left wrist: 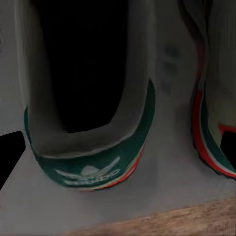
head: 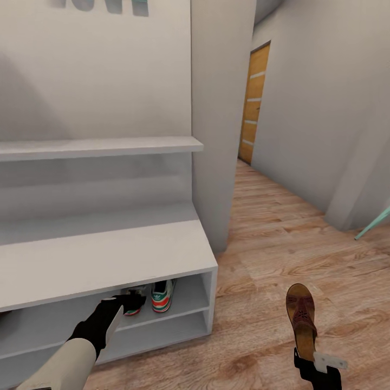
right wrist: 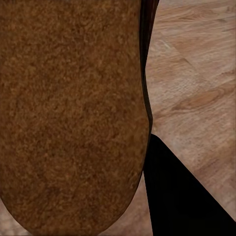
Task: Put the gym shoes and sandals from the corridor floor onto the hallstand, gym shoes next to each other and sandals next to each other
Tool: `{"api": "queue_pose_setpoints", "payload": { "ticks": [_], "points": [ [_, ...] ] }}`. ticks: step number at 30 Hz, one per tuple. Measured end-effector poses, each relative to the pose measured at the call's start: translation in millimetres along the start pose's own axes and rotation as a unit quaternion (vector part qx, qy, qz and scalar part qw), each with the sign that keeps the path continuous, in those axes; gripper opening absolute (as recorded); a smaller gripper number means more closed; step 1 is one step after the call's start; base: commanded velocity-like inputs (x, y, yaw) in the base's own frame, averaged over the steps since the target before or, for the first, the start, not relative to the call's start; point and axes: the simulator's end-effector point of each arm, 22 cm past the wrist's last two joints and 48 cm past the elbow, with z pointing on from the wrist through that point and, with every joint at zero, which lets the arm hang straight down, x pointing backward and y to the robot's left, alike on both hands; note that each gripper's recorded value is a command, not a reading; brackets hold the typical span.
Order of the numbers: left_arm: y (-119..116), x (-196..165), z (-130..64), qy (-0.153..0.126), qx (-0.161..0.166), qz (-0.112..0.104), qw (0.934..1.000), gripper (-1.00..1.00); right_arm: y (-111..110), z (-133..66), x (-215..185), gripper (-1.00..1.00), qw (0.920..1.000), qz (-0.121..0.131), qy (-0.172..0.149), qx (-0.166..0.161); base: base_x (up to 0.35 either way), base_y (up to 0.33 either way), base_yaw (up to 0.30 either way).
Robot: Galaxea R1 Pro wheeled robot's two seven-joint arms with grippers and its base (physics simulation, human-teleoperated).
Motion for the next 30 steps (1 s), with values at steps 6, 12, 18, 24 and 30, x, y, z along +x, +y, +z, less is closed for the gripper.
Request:
{"api": "queue_pose_setpoints", "payload": {
  "ticks": [6,12,18,24,30],
  "points": [
    [1.3,0.1,0.3,0.0,-0.001,0.001,1.0,1.0,0.1,0.0,0.7,-1.0,1.0,0.0,0.001,0.0,-0.259,0.067,0.0],
    [1.5,0.2,0.3,0.0,-0.001,0.001,1.0,1.0,0.1,0.1,0.6,-1.0,1.0,0.0,0.001,0.0,-0.323,0.087,0.0],
    [0.2,0.6,0.3,0.001,0.0,0.001,1.0,1.0,0.1,0.0,0.7,-1.0,1.0,0.0,0.001,0.0,-0.33,0.089,0.0],
    [0.6,1.2,0.3,0.001,0.0,0.001,1.0,1.0,0.2,0.0,0.8,-1.0,1.0,0.0,0.001,0.0,-0.332,0.09,0.0],
    [5.5,2.3,0.4,0.001,-0.003,-0.002,1.0,1.0,0.2,0.0,0.9,-1.0,1.0,0.0,0.001,0.0,-0.331,0.095,0.0]
  ]
}}
